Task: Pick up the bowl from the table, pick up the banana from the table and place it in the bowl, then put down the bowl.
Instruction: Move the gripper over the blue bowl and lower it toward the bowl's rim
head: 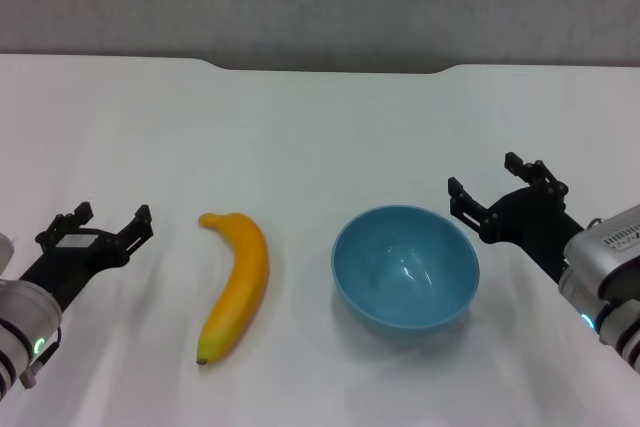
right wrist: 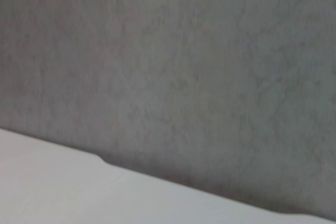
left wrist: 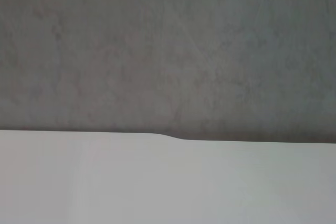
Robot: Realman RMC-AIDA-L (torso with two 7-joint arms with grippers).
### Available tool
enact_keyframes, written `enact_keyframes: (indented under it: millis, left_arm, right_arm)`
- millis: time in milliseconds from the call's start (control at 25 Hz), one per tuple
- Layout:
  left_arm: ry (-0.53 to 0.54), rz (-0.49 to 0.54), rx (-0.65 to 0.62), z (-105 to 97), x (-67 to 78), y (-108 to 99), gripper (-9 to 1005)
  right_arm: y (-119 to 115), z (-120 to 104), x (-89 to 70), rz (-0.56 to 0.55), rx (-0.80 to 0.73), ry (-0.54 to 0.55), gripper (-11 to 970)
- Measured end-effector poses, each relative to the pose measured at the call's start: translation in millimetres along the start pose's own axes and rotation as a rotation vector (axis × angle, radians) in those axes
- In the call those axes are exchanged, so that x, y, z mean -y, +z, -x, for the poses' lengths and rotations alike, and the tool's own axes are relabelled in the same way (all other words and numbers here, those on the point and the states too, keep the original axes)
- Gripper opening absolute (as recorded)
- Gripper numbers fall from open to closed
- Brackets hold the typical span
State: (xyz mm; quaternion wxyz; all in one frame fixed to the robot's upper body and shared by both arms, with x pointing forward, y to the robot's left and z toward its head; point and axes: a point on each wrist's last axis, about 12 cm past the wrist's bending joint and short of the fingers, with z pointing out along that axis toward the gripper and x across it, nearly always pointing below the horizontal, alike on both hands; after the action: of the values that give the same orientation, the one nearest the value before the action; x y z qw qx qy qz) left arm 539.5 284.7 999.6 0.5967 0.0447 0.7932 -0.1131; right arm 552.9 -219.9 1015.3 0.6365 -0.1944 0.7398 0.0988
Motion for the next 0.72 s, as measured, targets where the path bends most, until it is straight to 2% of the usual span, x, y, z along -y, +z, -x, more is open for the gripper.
enact_keyframes:
  millis: [200,440,560,720]
  left_arm:
    - [-0.005,-0.011,0.017,3,1.1,0,878]
    - [-0.091,-0.061,0.072,24,5.7,-3,878]
    - [-0.087,-0.064,0.034,40,9.8,-1,878]
    - [-0.045,-0.014,-0.067,54,17.0,2,878]
  right_arm:
    - [0,5,-1.5,0.008,0.032,0.005,861]
    - [4,14,-11.0,0.033,0.062,0.049,861]
    - [6,20,-12.3,0.050,0.068,0.065,861]
    - [10,36,-8.5,0.075,0.026,0.124,861]
